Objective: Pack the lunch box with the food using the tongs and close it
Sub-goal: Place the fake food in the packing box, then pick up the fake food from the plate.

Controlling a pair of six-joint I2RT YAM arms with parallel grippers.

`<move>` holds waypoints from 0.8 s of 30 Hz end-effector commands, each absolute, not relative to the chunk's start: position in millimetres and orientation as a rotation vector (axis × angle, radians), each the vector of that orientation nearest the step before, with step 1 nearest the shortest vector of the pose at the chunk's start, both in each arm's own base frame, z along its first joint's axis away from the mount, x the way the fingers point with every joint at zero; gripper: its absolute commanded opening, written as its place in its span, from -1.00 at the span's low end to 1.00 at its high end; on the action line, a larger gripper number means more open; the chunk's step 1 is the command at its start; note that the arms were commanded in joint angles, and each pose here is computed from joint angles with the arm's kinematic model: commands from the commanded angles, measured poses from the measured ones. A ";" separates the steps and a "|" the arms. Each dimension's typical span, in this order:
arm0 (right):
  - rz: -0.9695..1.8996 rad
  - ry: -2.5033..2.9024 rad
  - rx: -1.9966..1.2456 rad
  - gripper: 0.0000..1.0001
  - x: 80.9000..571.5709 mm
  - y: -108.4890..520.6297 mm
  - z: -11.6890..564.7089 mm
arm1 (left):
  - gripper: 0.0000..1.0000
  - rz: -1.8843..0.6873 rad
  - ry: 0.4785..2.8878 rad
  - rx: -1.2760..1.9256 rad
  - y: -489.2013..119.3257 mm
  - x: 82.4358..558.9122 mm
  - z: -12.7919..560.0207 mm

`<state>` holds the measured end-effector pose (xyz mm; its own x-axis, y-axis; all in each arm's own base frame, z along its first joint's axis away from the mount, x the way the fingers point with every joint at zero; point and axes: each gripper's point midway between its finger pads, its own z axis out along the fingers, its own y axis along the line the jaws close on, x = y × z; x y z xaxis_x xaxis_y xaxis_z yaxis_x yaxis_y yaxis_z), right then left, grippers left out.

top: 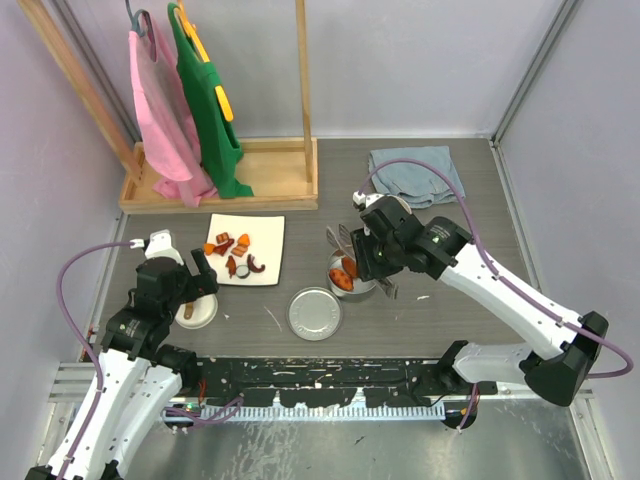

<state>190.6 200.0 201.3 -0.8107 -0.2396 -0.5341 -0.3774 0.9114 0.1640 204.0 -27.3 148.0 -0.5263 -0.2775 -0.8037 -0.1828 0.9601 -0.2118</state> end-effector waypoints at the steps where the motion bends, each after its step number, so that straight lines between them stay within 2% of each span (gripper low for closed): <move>1: 0.517 2.434 -0.452 -0.11 198.6 224.0 238.7 | 0.96 -0.150 2.090 -0.330 -29.2 210.7 161.4; 10: 0.676 2.448 -0.517 -0.11 216.1 284.0 231.6 | 0.96 -0.140 2.077 -0.340 -26.7 210.0 163.2; 24: 0.577 2.458 -0.716 -0.10 232.6 386.5 191.4 | 0.96 -0.116 2.036 -0.365 -19.4 208.2 170.2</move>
